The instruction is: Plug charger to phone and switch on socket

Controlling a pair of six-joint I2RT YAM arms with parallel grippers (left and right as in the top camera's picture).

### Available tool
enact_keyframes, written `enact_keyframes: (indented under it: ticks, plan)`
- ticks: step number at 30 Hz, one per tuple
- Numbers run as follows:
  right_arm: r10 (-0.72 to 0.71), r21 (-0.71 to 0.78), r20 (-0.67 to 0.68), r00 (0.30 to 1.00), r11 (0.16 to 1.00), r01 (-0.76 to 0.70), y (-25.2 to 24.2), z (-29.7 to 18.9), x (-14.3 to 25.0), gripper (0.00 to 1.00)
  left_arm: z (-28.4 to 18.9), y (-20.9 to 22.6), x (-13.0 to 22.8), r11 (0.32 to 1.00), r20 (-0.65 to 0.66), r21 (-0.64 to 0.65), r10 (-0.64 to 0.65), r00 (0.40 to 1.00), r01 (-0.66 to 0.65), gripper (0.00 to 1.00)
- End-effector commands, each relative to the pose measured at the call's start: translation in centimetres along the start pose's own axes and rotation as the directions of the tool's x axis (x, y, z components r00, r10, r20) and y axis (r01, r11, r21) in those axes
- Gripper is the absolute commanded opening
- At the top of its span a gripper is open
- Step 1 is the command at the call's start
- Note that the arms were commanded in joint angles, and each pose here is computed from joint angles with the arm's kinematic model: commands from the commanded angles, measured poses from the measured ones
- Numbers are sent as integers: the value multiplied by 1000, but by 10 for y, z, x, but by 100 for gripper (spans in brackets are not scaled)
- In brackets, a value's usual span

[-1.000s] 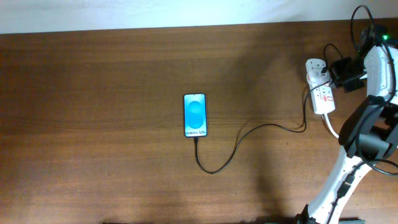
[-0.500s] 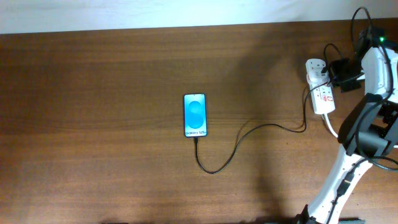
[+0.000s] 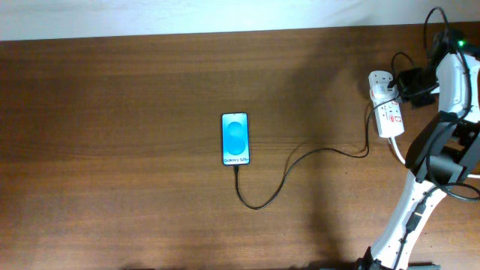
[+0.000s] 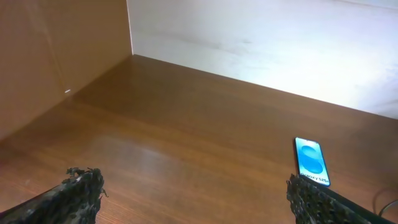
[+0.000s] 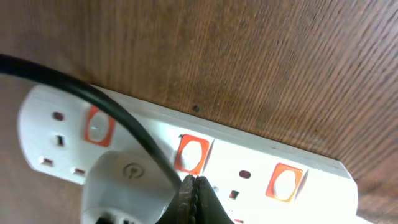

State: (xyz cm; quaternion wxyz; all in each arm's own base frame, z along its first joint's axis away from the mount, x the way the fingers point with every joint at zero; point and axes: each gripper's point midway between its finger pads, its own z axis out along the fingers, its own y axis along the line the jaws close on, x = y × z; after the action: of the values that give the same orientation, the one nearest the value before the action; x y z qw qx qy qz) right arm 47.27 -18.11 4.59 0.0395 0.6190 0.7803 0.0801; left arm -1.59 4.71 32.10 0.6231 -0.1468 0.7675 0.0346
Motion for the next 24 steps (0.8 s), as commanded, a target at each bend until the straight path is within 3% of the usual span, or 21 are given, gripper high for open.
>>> enact_keyframes:
  ticks: [1,11,15,20,23,24]
  plan:
    - [-14,-33,9,1000,999,15,11,-3,-2,4,-2,2,0,1000,13,-13,8,1000,-8,99]
    - [-69,112,-33,997,991,73,1,60,25,4,-2,2,0,1000,13,-13,8,1000,-8,99]
    - [-117,84,-28,993,989,118,9,53,23,4,-2,2,0,1000,13,-13,8,1000,-8,99]
    - [-103,42,27,994,994,101,7,-36,-4,4,-2,2,0,1000,17,-12,7,1000,-6,99]
    - [-62,68,177,982,996,50,-19,-116,-28,4,-4,3,0,1000,26,-10,4,1000,-4,99]
    - [-132,26,225,965,991,129,-15,-142,-34,4,-6,3,1,1000,36,-8,1,999,-1,100]
